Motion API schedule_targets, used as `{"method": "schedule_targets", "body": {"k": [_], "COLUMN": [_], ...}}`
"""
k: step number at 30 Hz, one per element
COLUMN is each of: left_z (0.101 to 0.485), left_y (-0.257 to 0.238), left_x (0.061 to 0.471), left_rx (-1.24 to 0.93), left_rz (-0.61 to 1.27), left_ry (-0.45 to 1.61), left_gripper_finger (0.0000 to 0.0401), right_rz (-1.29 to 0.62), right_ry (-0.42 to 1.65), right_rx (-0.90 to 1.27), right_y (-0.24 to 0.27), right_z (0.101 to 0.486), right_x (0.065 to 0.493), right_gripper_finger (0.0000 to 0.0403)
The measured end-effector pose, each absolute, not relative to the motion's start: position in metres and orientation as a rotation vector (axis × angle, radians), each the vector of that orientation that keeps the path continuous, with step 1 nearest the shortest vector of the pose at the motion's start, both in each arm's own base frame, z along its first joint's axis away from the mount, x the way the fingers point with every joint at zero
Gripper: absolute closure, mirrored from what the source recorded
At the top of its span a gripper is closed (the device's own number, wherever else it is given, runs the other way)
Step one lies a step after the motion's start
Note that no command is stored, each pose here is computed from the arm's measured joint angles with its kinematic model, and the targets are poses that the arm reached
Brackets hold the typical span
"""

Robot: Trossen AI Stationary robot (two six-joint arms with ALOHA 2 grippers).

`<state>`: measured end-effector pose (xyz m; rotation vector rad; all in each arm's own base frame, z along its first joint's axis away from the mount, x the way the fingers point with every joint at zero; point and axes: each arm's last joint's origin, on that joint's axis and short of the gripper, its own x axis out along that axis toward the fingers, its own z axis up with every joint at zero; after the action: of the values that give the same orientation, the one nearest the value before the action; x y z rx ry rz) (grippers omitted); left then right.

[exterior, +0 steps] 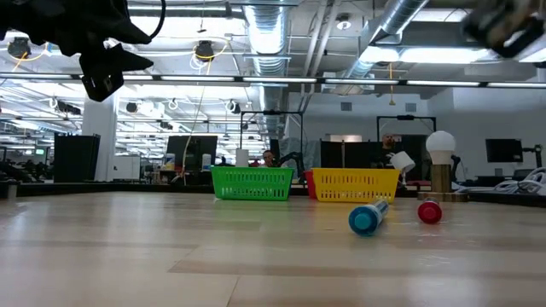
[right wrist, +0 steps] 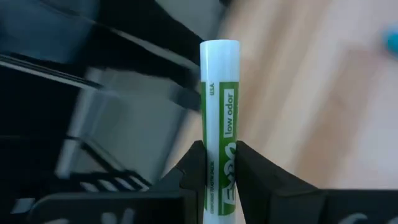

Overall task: Pick & Place Markers
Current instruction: Put the large green marker into the green basket

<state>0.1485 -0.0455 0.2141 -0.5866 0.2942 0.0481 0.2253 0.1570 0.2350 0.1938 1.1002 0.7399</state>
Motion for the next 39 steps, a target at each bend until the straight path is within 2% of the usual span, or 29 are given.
{"method": "schedule_targets", "body": {"k": [8, 13, 27, 39], "left_z": [0.214, 0.214, 0.216, 0.223], "left_y": [-0.046, -0.046, -0.046, -0.038], "left_x": [0.149, 0.149, 0.149, 0.145], "left_rx": [-0.547, -0.525, -0.521, -0.361], "left_rz": [0.042, 0.039, 0.034, 0.000], "left_ry": [0.295, 0.294, 0.280, 0.226], "left_gripper_finger": [0.0253, 0.0253, 0.0253, 0.0253], "right_rz": [1.010, 1.012, 0.321, -0.082], "right_ry": [0.870, 0.883, 0.936, 0.899], "right_rx": [0.363, 0.398, 0.201, 0.040], "right_y": [0.154, 0.152, 0.111, 0.014], "right_z": [0.267, 0.266, 0.246, 0.243], "right_x": [0.237, 0.239, 0.249, 0.269], "right_gripper_finger": [0.0351, 0.0351, 0.0351, 0.0346]}}
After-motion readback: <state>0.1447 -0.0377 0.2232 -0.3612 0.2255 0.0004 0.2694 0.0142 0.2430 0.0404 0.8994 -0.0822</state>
